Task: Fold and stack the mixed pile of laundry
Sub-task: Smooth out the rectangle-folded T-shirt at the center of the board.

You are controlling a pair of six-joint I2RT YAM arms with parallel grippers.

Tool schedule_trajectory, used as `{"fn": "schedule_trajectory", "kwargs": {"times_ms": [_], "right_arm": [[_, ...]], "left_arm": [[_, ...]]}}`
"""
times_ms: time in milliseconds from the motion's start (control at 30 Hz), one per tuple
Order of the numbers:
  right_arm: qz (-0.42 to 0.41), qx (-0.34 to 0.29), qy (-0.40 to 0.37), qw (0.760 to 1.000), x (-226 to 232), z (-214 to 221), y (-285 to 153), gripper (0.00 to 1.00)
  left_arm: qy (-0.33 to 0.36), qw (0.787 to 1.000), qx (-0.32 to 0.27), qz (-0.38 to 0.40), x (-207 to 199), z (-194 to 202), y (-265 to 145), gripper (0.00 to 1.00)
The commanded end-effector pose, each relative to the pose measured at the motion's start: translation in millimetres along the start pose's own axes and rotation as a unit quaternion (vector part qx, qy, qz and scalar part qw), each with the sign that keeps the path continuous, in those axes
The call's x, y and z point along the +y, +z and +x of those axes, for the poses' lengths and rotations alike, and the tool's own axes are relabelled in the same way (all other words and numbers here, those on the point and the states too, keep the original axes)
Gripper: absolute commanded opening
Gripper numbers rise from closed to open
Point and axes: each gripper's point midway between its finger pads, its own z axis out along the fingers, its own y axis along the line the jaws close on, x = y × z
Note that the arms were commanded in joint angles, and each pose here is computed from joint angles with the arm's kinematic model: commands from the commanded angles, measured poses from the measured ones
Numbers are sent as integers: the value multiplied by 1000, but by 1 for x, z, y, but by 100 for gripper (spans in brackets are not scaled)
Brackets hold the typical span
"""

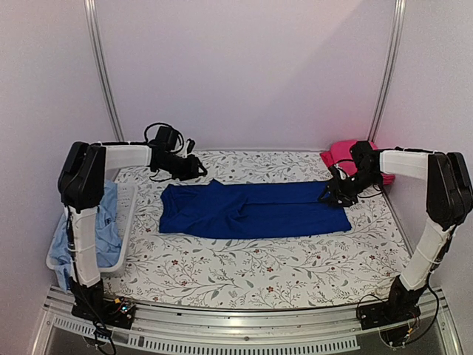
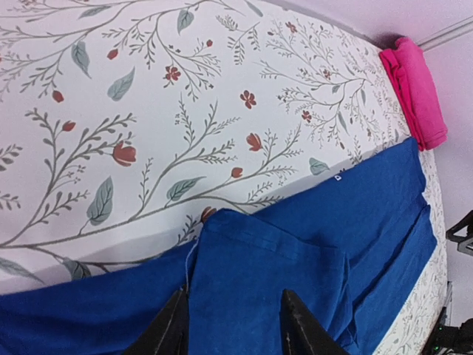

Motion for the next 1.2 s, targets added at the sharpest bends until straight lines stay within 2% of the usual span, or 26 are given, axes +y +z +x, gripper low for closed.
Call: {"fn": "schedule_trajectory", "kwargs": {"times_ms": [0,267,433,533,633,833,1000,1167], "right_arm": [[4,-7,-12,1000,3,1,-9,49],[17,-4,-6,1000,-2,14,-12,50],[23,-3,-5,1000,-4,17,-12,50],[24,-4,-4,1000,-5,18,-12,50],[23,-2,-4,1000,-5,18,-11,50],[23,-1,-3,1000,-6,18,-11,50],[22,-1,-3,1000,-6,18,-10,50],[17,-1,-3,1000,-5,18,-8,50]], "left_arm": [[55,998,5,21,-2,-10,22,41],[78,995,22,50,3,-9,57,41],[76,994,42,59,8,3,71,38],[75,994,46,70,8,8,75,32],[75,993,47,79,6,9,77,23],[97,990,25,96,-12,-4,63,0],[127,988,-3,85,-26,-10,35,0],[175,984,-7,43,-36,5,14,0]]}}
